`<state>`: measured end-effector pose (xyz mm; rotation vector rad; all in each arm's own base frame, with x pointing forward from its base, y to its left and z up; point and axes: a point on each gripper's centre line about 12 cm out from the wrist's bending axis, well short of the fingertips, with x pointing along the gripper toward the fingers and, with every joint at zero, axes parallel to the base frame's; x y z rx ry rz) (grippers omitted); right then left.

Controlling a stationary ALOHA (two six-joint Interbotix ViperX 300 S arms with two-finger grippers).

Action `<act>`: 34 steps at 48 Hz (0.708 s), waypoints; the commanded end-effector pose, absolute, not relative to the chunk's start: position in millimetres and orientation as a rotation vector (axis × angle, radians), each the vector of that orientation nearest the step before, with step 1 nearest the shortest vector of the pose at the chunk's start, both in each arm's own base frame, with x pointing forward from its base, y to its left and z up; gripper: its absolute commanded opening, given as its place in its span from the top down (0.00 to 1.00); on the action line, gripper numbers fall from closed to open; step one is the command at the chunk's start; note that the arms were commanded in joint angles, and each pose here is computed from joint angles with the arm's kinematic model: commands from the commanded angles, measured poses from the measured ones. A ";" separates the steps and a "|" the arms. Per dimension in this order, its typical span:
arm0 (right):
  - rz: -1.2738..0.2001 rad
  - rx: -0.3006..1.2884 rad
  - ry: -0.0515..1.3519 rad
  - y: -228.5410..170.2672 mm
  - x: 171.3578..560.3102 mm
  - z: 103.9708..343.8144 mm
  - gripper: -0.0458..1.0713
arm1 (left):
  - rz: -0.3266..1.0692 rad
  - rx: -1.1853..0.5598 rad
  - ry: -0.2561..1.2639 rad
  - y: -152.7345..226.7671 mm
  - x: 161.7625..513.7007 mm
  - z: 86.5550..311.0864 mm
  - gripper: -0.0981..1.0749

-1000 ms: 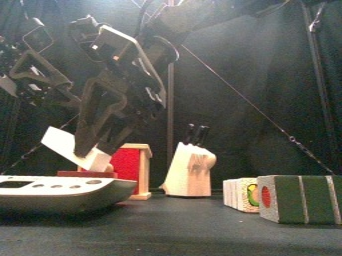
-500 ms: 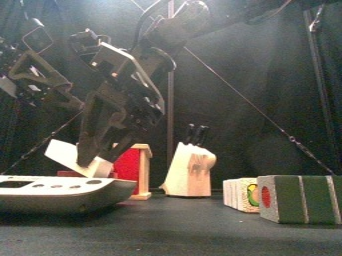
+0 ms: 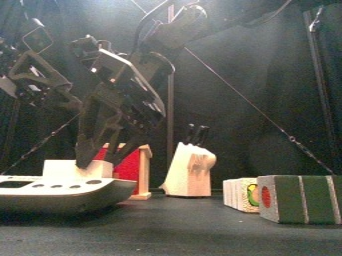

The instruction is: Put rice on stove

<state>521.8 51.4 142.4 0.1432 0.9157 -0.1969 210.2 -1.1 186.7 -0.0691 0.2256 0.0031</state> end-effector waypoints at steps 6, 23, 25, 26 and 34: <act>-0.193 0.155 0.863 49.7 527.7 165.3 0.13 | 0.003 -0.068 0.210 -0.9 212.7 190.9 0.13; -0.206 0.147 0.867 52.0 529.9 177.0 0.13 | 0.003 -0.065 0.212 -0.9 212.7 190.7 0.13; -0.204 0.146 0.865 53.5 529.8 178.2 0.13 | 0.003 -0.065 0.210 -0.9 213.0 191.3 0.13; -0.200 0.143 0.865 55.8 529.4 179.0 0.13 | 0.003 -0.065 0.209 -0.9 213.0 191.5 0.13; -0.194 0.141 0.839 57.7 529.3 189.6 0.13 | 0.001 -0.064 0.209 -1.3 213.0 191.5 0.13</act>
